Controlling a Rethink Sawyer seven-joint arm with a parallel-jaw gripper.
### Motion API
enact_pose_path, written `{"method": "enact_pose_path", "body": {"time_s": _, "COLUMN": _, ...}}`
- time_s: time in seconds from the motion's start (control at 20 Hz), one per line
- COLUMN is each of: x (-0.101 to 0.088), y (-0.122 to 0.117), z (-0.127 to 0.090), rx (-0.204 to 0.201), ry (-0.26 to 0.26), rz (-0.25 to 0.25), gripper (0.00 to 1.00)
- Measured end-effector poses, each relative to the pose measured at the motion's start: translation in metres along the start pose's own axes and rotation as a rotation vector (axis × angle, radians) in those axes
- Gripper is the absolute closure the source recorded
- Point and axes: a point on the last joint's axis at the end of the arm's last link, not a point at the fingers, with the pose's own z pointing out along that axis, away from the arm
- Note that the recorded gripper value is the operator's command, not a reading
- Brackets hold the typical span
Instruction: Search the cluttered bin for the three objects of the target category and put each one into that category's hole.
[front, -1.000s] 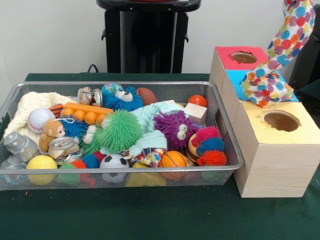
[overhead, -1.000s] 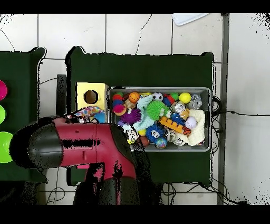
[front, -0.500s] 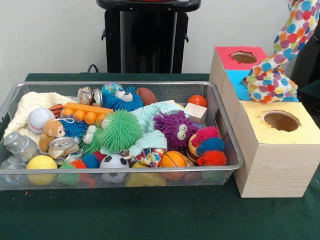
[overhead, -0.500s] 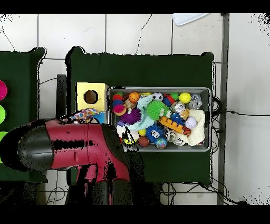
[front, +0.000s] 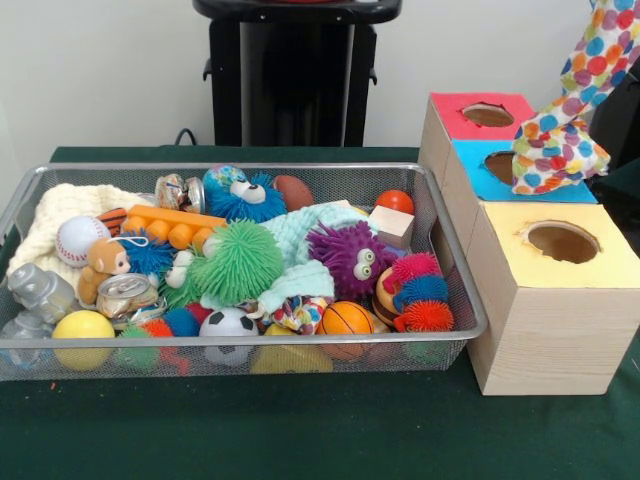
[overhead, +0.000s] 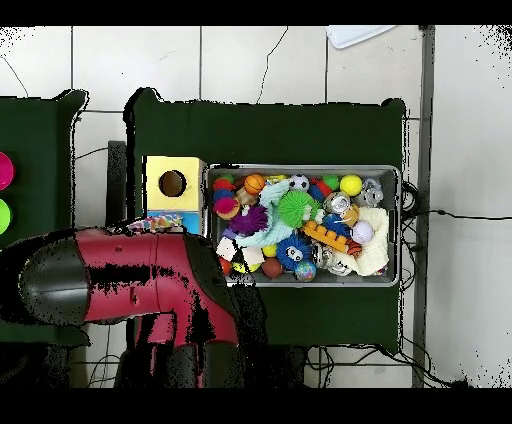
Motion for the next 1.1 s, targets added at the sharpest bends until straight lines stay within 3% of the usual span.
{"method": "enact_pose_path", "body": {"time_s": 1.1, "x": -0.033, "y": 0.001, "z": -0.025, "rx": -0.011, "ry": -0.072, "rz": 0.007, "gripper": 1.00}}
